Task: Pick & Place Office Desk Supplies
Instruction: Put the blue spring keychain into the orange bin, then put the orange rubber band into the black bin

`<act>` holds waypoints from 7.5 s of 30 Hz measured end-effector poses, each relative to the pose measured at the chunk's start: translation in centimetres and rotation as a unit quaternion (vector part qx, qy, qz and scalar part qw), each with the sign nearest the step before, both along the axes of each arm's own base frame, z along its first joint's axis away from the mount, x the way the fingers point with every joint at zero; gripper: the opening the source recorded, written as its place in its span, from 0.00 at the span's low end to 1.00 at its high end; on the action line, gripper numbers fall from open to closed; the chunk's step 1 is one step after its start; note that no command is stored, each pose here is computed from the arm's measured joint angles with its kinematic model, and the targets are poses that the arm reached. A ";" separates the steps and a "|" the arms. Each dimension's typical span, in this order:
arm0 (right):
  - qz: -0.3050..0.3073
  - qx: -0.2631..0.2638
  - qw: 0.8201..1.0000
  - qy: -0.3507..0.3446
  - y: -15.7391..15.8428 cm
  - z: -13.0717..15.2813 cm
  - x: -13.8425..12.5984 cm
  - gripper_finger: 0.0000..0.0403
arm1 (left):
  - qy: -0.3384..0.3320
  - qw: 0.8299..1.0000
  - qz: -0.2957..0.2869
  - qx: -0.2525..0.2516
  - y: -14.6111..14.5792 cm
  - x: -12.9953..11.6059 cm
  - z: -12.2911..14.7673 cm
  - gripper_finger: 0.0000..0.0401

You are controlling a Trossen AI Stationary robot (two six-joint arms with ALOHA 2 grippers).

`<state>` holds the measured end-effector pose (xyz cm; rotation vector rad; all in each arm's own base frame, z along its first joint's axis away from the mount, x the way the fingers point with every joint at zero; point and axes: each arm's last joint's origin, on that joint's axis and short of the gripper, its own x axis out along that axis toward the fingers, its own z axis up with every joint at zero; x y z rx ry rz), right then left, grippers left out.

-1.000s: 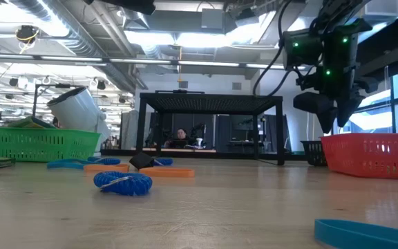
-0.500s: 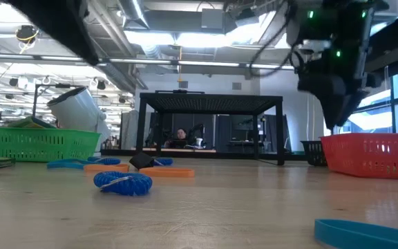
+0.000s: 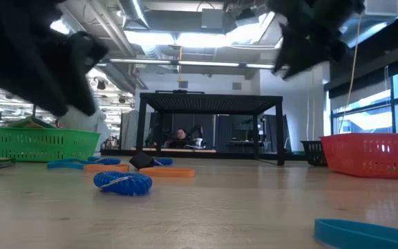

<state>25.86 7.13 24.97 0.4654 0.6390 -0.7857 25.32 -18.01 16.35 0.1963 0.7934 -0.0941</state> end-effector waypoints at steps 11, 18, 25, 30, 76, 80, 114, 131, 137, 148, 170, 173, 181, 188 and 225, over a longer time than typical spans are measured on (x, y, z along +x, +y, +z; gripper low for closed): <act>0.002 -0.067 0.990 -0.127 0.8 1.9 1.9 0.36 | -0.039 0.994 -0.059 -0.082 3.3 2.3 -0.8 0.36; 0.005 -0.092 0.991 -0.102 0.6 0.8 2.8 0.36 | -0.009 0.985 -0.145 -0.090 4.2 3.3 -2.4 0.36; 0.001 -0.095 0.991 -0.099 0.3 0.7 2.9 0.36 | 0.023 0.981 -0.177 -0.083 4.8 3.9 -4.8 0.36; 0.002 -0.096 0.991 -0.097 0.2 0.7 2.9 0.36 | 0.040 0.980 -0.178 -0.080 4.7 4.2 -6.3 0.36; 0.556 -0.263 0.755 -0.229 6.7 0.2 9.0 0.36 | -0.281 0.935 -0.115 -0.182 1.5 0.0 9.4 0.06; 0.601 -0.297 0.691 -0.271 7.4 -0.2 9.6 0.36 | -0.265 0.929 -0.145 -0.212 0.9 0.3 8.7 0.06; 0.643 -0.263 0.646 -0.315 7.8 -0.1 9.5 0.36 | -0.334 0.916 -0.110 -0.193 3.3 3.4 8.1 0.06; 0.629 -0.294 0.652 -0.304 7.7 -0.1 9.6 0.06 | -0.331 0.918 -0.097 -0.195 3.4 3.4 8.0 0.12; 0.618 -0.285 0.667 -0.302 7.6 -0.1 9.7 0.09 | -0.331 0.920 -0.074 -0.198 3.5 3.5 8.0 0.28; 0.541 -0.216 0.781 -0.225 6.7 -0.3 9.1 0.10 | -0.274 0.951 0.026 -0.144 5.1 1.7 8.6 0.47; 0.188 0.137 0.963 0.134 2.5 -0.3 -2.0 0.11 | -0.128 0.962 0.159 -0.181 6.5 -0.8 7.0 0.47; 0.123 0.128 0.967 0.181 2.1 -1.0 -3.0 0.11 | -0.128 0.962 0.159 -0.182 6.5 -0.8 7.0 0.47; 0.019 0.098 0.970 0.224 1.5 -3.1 -3.5 0.11 | -0.127 0.962 0.157 -0.187 6.1 -1.0 7.0 0.47; 0.008 0.084 0.962 0.260 1.7 -5.1 -3.1 0.11 | -0.131 0.962 0.154 -0.182 5.6 -1.3 7.0 0.47; 0.007 0.091 0.966 0.244 1.9 -5.4 -2.6 0.48 | 0.210 0.876 0.376 -0.217 2.7 -10.6 2.8 0.47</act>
